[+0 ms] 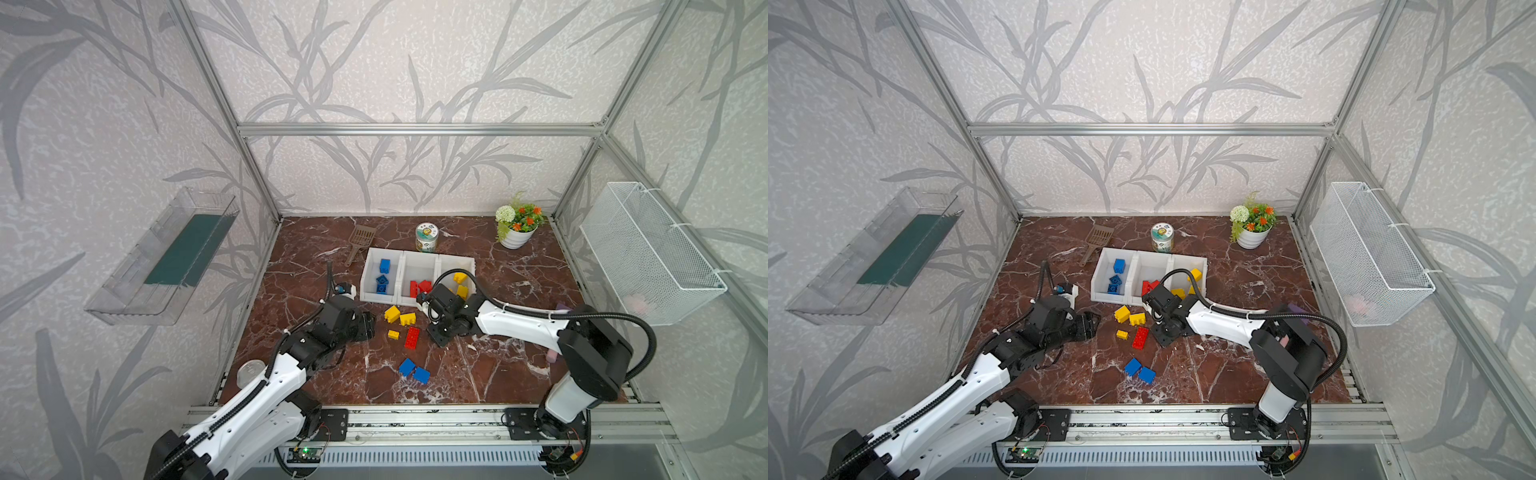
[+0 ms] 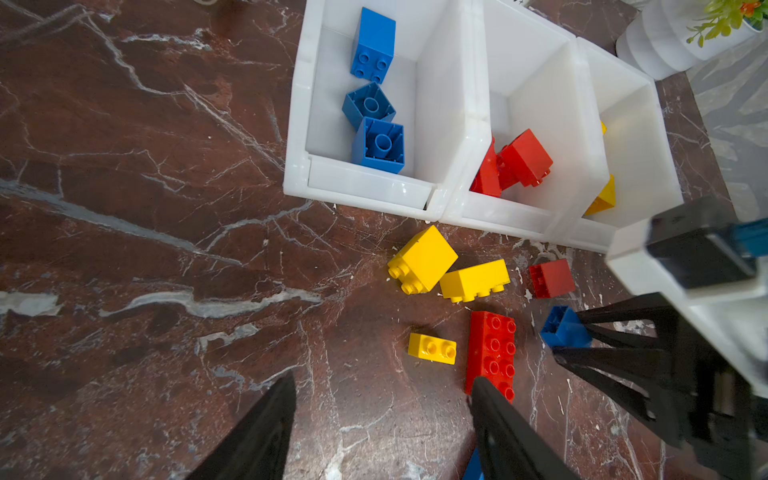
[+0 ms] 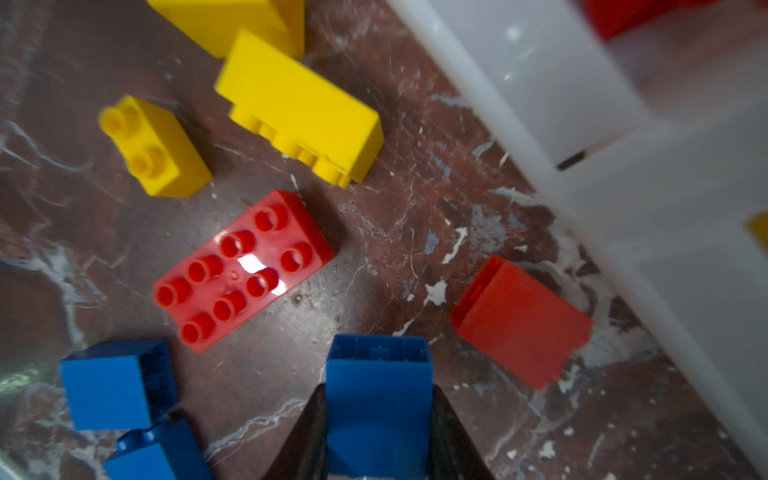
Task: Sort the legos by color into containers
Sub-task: 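Carry the blue brick with the right gripper into the blue-brick compartment, then withdraw the right gripper while the left gripper moves over the pile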
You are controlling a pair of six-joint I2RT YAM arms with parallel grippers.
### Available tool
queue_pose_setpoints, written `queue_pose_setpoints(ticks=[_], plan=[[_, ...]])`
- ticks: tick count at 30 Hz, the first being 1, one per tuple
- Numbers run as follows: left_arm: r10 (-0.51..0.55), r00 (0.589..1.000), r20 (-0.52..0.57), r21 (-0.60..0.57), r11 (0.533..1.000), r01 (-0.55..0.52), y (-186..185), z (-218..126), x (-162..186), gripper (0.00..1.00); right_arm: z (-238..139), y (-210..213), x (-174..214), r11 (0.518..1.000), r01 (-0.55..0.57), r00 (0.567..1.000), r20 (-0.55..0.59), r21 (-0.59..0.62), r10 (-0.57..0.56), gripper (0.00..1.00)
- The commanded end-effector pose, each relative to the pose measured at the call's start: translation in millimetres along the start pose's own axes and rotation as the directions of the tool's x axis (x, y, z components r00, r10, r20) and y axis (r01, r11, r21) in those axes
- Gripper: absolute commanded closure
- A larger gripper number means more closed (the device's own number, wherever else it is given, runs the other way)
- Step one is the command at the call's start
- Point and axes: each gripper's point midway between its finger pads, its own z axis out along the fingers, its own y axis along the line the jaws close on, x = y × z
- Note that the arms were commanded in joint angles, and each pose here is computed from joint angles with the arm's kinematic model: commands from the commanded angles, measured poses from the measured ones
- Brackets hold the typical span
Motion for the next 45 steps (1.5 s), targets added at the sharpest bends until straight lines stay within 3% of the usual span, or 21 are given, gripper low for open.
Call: queue_pose_setpoints(ticks=[1, 7, 13, 17, 22, 26, 29, 38, 45], plan=[[-0.026, 0.999, 0.018, -0.023, 0.999, 0.026, 7, -1, 1, 0.31, -35, 0, -39, 1.0, 0.006, 0.994, 0.107, 0.022, -0.009, 0.66], [-0.046, 0.999, 0.024, -0.025, 0.999, 0.046, 11, -5, 5, 0.31, -55, 15, -123, 0.999, 0.043, 0.969, 0.243, 0.012, -0.045, 0.66], [-0.065, 0.997, 0.044, -0.031, 0.997, 0.066, 18, -11, 8, 0.31, -27, 18, -193, 0.999, 0.036, 0.956, 0.289, 0.03, -0.044, 0.66], [-0.068, 0.997, 0.045, -0.027, 0.997, 0.07, 18, -14, 10, 0.31, 3, 13, -216, 0.998, 0.01, 0.967, 0.255, 0.06, -0.025, 0.66], [-0.072, 0.997, 0.039, -0.028, 0.997, 0.073, 21, -15, 14, 0.31, 32, 8, -221, 0.996, 0.003, 0.978, 0.206, 0.086, -0.021, 0.64], [-0.075, 0.996, 0.043, -0.032, 0.997, 0.077, 22, -17, 14, 0.31, 32, 8, -220, 0.997, -0.007, 0.98, 0.198, 0.078, -0.009, 0.44], [-0.078, 0.996, 0.043, -0.036, 0.996, 0.079, 25, -15, 17, 0.31, 18, 11, -224, 0.998, -0.006, 0.974, 0.227, 0.064, -0.009, 0.37], [-0.074, 0.997, 0.015, -0.011, 0.997, 0.074, 18, -7, 20, 0.31, -63, 14, -225, 0.999, -0.003, 0.932, 0.363, 0.044, -0.014, 0.35], [-0.055, 0.998, -0.013, 0.004, 0.998, 0.055, 13, -4, 22, 0.31, -89, -5, -151, 0.996, -0.051, 0.934, 0.357, 0.078, 0.02, 0.34]])
